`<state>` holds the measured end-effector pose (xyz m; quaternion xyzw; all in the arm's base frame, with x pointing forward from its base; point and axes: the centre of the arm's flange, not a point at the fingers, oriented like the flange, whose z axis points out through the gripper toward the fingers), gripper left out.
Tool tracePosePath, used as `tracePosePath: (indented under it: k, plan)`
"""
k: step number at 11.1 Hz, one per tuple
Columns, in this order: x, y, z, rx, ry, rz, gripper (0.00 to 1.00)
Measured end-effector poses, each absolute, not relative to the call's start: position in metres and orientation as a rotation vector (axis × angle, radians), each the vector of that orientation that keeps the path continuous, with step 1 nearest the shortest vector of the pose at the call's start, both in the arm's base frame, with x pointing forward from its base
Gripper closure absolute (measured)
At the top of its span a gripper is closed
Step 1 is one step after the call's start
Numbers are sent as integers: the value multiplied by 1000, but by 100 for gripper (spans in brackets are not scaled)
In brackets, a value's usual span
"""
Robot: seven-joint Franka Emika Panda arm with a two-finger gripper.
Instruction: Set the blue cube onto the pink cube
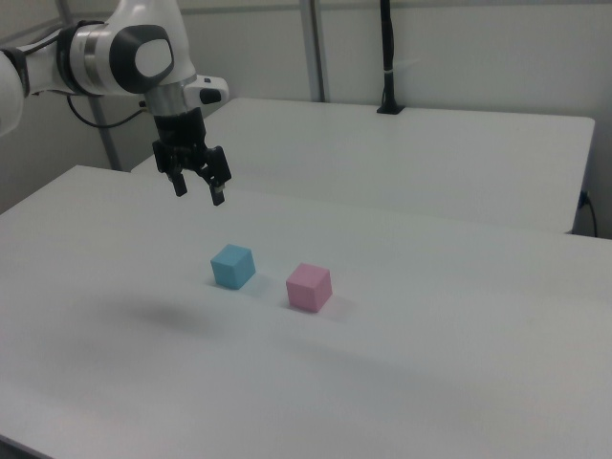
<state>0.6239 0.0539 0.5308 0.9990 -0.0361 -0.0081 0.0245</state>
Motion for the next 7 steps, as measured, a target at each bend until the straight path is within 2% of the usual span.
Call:
tracePosePath:
  k: [5, 7]
  plan:
    - [629, 55, 524, 3095, -101, 7, 0]
    - [643, 59, 497, 3096, -90, 28, 0]
